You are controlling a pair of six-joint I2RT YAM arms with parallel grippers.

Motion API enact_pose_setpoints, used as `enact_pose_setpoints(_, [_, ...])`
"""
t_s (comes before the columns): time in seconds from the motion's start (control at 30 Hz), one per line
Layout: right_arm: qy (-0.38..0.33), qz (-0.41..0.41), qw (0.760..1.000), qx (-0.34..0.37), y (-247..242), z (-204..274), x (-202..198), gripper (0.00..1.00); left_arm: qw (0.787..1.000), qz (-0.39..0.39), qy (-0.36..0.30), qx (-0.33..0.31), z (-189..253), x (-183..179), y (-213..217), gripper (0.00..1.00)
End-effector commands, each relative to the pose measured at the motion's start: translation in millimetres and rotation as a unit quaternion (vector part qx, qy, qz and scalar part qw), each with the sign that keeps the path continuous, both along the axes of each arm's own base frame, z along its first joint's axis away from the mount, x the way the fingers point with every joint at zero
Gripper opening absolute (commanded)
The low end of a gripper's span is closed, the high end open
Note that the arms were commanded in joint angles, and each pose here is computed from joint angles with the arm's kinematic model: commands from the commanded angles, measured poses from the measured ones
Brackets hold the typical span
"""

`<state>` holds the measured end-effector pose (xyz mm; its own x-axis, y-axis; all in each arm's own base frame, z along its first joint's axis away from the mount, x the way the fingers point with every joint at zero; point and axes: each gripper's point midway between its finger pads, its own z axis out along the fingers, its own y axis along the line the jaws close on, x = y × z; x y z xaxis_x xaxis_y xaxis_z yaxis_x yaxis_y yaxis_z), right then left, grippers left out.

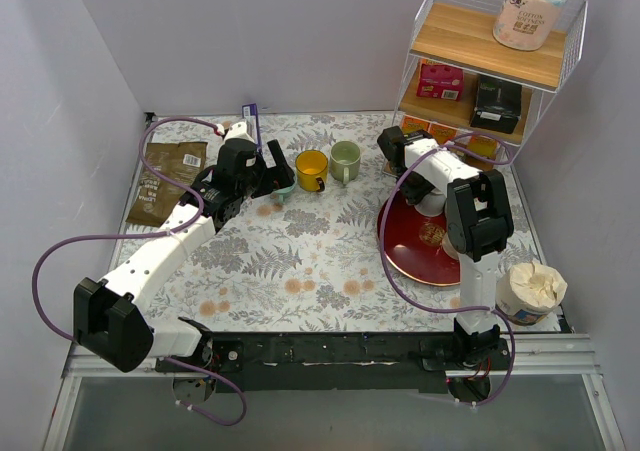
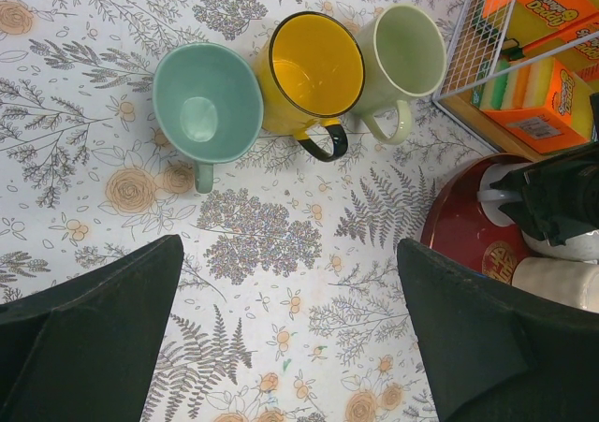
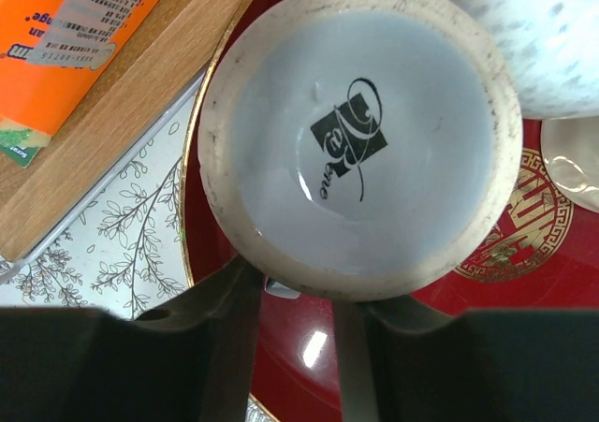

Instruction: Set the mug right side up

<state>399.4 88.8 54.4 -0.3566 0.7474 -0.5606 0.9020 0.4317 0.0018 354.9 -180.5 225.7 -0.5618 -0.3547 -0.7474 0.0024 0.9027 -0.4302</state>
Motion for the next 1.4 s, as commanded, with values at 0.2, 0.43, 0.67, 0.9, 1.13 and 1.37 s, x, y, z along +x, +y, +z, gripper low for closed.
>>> enact_pose_setpoints(0.2, [-0.029, -0.008, 0.999, -0.038, -15, 24, 5, 0.35, 1.000, -0.005, -0.003, 0.002, 2, -3, 2, 0.98])
enact_pose_setpoints(0.43, [-0.037, -0.005, 0.998, -0.053, -20, 32, 6, 0.51, 1.000, -0.005, -0.002, 0.001, 1, -3, 2, 0.98])
enact_pose_setpoints(0.67, [-0.037, 0.000, 0.998, -0.058, -22, 31, 6, 0.28, 1.000, -0.006, 0.000, 0.001, -1, -3, 1, 0.98])
enact_pose_setpoints(0.9, [-0.041, 0.033, 0.998, -0.045, -15, 34, 12, 0.01, 1.000, -0.005, -0.001, 0.001, 0, -4, 2, 0.98])
enact_pose_setpoints(1.13, [-0.084, 0.115, 0.989, 0.033, 20, 65, 4, 0.01, 1.000, -0.012, -0.008, -0.012, 9, -7, -1, 0.98])
enact_pose_setpoints(1.37, [-0.195, 0.271, 0.929, 0.158, 88, 129, -9, 0.01, 0.998, -0.036, -0.012, -0.045, 23, -15, -11, 0.98])
